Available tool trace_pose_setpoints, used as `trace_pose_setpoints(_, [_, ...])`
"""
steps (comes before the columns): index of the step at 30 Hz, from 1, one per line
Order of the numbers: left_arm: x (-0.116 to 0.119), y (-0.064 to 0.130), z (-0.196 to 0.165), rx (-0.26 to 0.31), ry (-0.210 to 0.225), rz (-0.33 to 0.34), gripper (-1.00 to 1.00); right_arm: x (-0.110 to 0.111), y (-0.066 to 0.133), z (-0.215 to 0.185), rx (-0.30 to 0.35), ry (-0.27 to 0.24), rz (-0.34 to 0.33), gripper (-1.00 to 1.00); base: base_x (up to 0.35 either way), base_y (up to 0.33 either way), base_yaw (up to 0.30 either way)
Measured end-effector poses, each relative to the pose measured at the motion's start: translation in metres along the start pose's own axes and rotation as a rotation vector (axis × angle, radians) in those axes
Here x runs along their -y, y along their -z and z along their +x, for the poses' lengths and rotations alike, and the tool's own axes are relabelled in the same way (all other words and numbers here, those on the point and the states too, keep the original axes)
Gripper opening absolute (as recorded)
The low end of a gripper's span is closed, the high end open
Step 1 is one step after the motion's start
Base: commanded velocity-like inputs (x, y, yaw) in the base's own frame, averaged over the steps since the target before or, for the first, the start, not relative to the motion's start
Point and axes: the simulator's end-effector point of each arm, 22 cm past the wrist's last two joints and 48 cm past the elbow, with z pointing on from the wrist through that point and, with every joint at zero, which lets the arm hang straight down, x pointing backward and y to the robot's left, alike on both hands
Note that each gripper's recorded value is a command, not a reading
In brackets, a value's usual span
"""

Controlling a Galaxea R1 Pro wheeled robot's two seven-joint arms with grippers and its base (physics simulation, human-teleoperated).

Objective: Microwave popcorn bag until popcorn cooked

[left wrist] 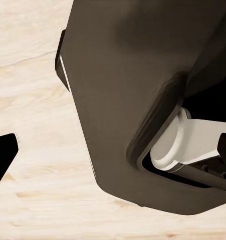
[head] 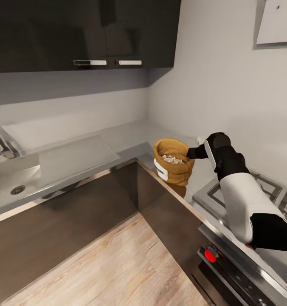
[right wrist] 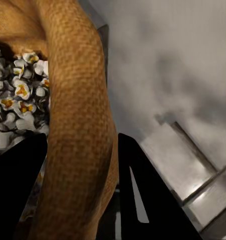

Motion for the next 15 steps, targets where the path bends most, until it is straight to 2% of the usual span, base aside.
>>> trace_pose_setpoints(15, [0.0016,0.0,0.0001,0.0,-0.009,0.007,1.0,0.0034,0.0033,-0.0047,0.014,-0.005,0.003,-1.0,-0.3,0.208,0.0])
